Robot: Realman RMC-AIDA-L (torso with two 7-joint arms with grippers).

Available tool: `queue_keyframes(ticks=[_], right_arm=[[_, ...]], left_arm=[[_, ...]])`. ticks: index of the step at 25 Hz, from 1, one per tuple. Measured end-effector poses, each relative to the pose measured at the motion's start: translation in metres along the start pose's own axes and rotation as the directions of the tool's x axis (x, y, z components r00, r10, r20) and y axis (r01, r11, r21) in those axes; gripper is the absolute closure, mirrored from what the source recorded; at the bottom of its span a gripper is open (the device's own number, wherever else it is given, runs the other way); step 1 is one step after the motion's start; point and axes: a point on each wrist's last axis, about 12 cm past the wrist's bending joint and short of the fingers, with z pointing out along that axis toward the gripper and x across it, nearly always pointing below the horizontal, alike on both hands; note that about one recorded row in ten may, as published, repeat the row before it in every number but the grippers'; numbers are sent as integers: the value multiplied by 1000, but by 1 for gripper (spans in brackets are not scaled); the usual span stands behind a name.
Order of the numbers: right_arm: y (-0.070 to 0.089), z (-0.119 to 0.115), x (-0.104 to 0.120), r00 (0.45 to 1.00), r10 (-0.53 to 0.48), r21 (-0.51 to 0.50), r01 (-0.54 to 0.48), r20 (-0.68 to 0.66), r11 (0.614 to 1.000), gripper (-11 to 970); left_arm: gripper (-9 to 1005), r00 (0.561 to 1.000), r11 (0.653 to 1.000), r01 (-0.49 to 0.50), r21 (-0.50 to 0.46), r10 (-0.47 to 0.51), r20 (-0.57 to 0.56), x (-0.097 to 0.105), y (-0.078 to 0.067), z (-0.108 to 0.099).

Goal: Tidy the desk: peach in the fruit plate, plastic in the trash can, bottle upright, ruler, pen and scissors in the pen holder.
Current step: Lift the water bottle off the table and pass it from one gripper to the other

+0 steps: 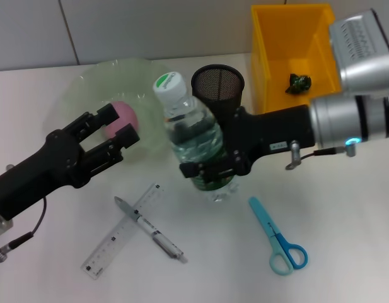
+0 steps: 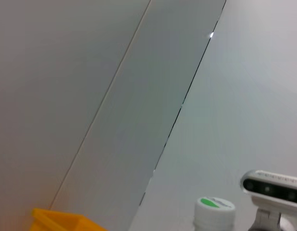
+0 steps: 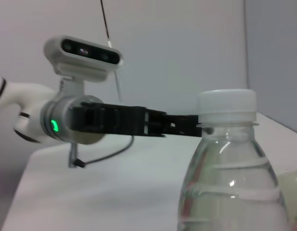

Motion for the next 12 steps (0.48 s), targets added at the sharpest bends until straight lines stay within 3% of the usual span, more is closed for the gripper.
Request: queue_keyframes(ticks=[12], right_arm=[[6,24,8,998,26,-54,-23,52,998,190]], left_arm=[[190,1000,999,16,28,-16,8,2,-1,12]])
